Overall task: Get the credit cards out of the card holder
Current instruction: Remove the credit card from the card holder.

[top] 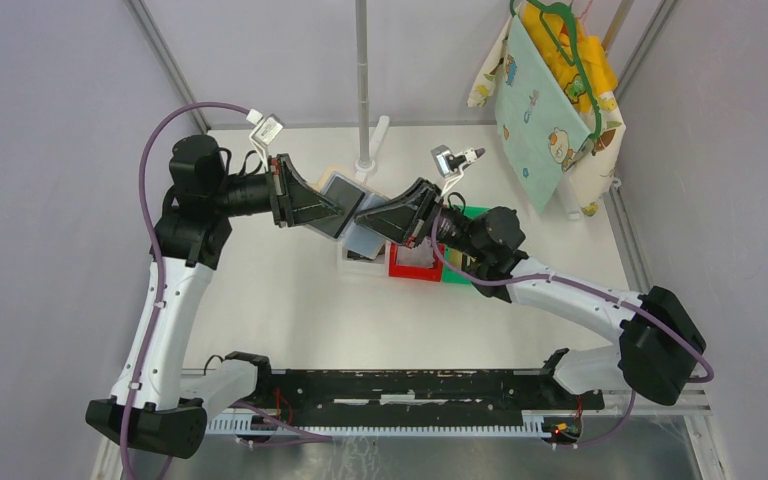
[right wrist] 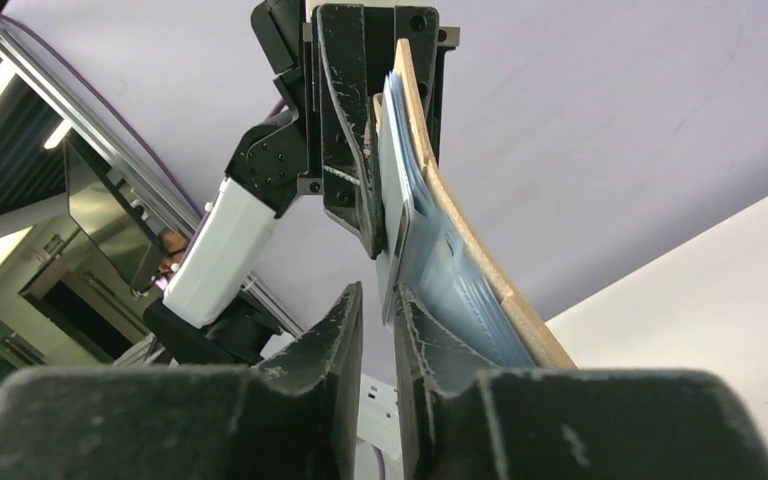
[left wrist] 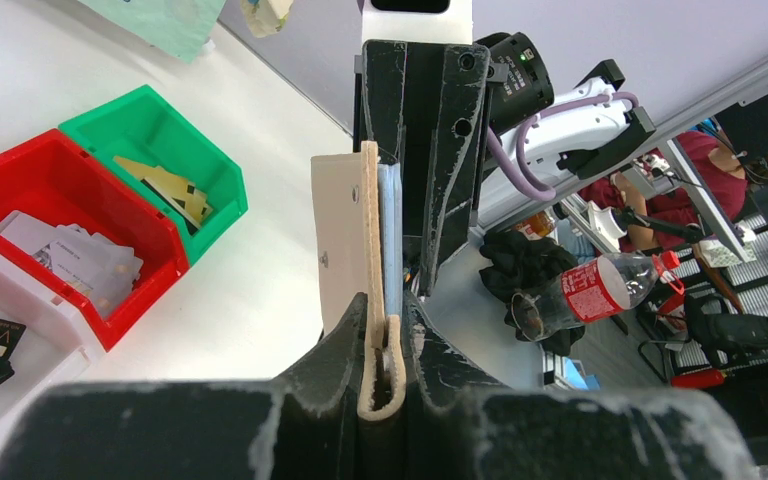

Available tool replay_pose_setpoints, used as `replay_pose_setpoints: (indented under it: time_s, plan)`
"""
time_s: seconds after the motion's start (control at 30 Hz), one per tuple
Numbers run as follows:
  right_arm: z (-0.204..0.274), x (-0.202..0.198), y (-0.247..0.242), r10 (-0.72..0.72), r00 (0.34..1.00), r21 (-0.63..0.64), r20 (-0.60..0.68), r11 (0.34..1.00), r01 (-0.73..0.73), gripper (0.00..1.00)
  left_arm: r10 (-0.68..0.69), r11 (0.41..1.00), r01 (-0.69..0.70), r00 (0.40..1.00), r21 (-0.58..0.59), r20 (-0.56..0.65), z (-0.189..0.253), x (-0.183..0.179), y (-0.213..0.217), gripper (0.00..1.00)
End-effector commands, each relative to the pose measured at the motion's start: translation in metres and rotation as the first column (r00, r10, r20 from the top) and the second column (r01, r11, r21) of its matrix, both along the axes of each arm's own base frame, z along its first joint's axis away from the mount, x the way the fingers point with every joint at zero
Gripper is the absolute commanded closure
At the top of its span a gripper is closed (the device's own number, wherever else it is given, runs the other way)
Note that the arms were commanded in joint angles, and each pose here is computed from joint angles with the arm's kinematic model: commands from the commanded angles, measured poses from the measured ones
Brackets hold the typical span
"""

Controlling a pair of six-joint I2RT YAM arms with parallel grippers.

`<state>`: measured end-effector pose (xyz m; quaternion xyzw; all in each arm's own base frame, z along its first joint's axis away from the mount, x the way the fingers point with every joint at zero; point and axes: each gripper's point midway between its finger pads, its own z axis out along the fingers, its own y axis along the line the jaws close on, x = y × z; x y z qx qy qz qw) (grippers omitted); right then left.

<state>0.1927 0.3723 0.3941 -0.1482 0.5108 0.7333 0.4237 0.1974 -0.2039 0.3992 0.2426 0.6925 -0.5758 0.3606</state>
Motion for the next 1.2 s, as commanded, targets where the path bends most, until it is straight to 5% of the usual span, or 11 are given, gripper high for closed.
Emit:
replay_pose_setpoints:
  time_s: [0.0, 0.1, 0.27, 0.6, 0.87, 1.17]
  plan:
    - [0.037, -0.004, -0.009, -0.007, 0.998, 0.105, 0.058, 0.995, 0.001, 0.71, -0.026, 0.999, 0.026, 0.999, -0.024, 0.025, 0.019, -0.012, 0.000, 0.89]
    - [0.040, 0.001, -0.003, -0.004, 0.999, 0.096, 0.053, 0.995, -0.001, 0.56, -0.031, 0.999, 0.031, 0.999, -0.027, 0.025, 0.021, -0.015, 0.000, 0.89]
    - [0.040, 0.005, 0.003, -0.001, 0.999, 0.084, 0.047, 0.996, -0.003, 0.51, -0.032, 0.999, 0.033, 0.999, -0.031, 0.027, 0.024, -0.016, 0.000, 0.89]
    - [0.046, 0.016, 0.023, -0.048, 0.999, 0.066, 0.010, 0.997, 0.048, 0.65, 0.026, 1.000, -0.026, 0.998, 0.004, 0.051, 0.006, -0.008, 0.003, 0.86]
    - [0.043, 0.031, 0.020, -0.159, 0.986, 0.073, -0.057, 0.984, 0.163, 0.99, -0.005, 1.000, 0.003, 0.997, 0.031, 0.074, 0.000, -0.014, 0.004, 0.75]
    - [0.028, 0.016, 0.003, -0.139, 0.989, 0.109, -0.049, 0.984, 0.144, 1.00, -0.052, 0.999, 0.053, 0.996, -0.008, 0.070, 0.016, -0.020, 0.001, 0.73]
